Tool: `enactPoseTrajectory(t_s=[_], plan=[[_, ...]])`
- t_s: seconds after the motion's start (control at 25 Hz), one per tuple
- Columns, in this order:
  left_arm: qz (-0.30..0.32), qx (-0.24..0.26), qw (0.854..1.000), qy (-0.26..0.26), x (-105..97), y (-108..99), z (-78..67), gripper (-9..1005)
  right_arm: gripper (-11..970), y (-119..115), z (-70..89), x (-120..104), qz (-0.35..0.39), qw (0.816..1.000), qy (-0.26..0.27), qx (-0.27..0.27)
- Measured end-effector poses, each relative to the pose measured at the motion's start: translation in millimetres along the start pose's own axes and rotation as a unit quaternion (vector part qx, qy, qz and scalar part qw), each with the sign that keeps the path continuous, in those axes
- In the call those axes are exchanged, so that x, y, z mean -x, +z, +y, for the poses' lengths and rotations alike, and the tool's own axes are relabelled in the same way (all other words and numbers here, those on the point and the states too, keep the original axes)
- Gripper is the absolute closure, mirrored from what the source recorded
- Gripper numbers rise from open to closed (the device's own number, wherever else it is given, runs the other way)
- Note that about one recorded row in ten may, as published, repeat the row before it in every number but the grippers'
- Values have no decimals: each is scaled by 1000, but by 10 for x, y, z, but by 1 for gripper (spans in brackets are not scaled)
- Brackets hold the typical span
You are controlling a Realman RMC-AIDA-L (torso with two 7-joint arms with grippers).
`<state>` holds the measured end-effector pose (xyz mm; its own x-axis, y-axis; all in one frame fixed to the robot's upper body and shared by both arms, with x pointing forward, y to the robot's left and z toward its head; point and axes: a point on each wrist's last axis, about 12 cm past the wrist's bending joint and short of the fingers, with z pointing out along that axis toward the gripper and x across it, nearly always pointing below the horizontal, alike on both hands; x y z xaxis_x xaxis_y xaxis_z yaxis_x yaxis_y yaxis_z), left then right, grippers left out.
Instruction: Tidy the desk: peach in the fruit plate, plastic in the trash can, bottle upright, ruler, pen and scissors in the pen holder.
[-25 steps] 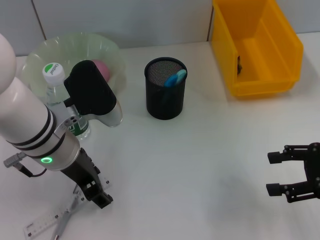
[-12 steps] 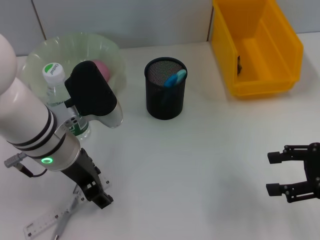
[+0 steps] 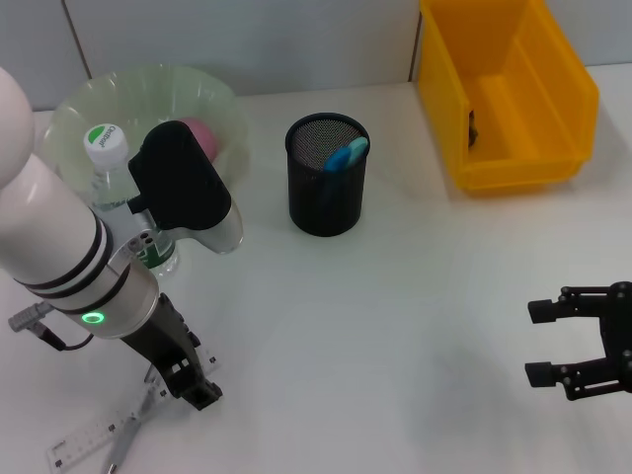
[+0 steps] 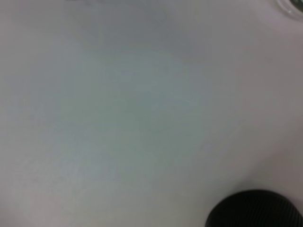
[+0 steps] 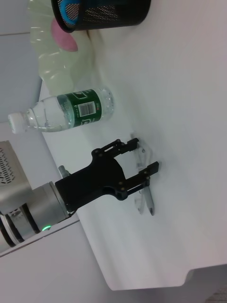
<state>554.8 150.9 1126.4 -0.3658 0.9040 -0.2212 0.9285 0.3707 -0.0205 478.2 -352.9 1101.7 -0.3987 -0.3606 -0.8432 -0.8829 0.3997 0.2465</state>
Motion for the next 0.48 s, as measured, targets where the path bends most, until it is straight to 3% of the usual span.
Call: enactPoseTrajectory(t_s=[0.16,0.48], plan=[[2,-1,1000,-2,-10,11,3,266,124,2,0,-1,0,1000,0,0],[5,-3,1000,-6,-28,36,12,395,124,11,3,-1,-1,1000,1,0]])
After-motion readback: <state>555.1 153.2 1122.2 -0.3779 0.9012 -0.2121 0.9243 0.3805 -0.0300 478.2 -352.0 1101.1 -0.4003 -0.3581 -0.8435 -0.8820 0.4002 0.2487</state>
